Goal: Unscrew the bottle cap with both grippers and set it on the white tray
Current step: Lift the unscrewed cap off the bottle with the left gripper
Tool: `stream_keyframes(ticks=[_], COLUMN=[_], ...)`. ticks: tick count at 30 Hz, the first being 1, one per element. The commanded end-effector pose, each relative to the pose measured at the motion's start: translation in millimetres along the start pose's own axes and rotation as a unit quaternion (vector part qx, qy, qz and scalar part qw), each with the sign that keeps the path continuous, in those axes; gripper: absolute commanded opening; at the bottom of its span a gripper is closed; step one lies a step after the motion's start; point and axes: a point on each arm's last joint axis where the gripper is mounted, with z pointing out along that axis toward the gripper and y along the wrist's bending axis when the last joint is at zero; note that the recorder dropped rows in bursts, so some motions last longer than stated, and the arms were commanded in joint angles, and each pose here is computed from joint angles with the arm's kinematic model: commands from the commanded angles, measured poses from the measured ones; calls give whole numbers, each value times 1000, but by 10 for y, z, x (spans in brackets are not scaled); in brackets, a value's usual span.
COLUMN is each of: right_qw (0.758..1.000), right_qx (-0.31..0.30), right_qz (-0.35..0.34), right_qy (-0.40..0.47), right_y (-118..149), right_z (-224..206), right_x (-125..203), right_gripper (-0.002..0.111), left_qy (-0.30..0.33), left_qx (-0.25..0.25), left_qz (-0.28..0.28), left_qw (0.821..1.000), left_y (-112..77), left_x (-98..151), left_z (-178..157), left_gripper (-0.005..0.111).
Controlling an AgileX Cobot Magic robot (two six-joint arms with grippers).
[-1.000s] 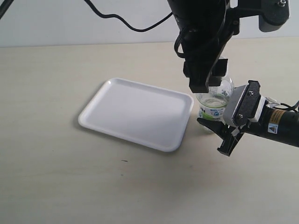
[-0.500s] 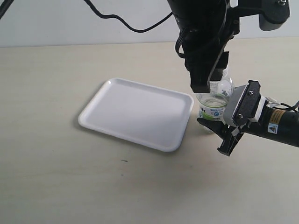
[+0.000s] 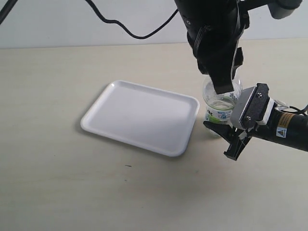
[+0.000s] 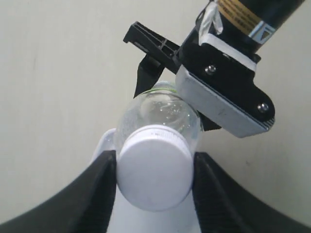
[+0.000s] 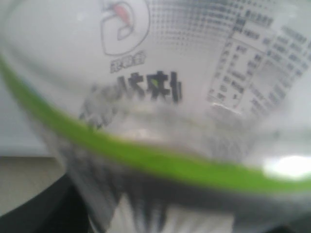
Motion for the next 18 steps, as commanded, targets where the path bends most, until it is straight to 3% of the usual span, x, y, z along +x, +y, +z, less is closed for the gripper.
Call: stream_keyframes(ticks=[1,6,9,18], right_qw=[999,999,999,999], right_qx=[-19,-19,-19,-19], right_qz=[1,8,11,13], right_qy=[40,39,40,40], right_y=[45,45,45,45], right_z=[-5,-4,-4,-4], right_x=[94,92,92,92], right_gripper=[0,0,0,0], left_qy=[3,7,7,0], left_qx=[7,-1,-1,-5], left_qz=[-109,-229,-267,-282], left_qw=[994,973,964,959], left_y=[-17,-5,-5,4], left_x=[-4,5,5,-4], left_z=[60,60,60,31], left_gripper=[0,0,0,0])
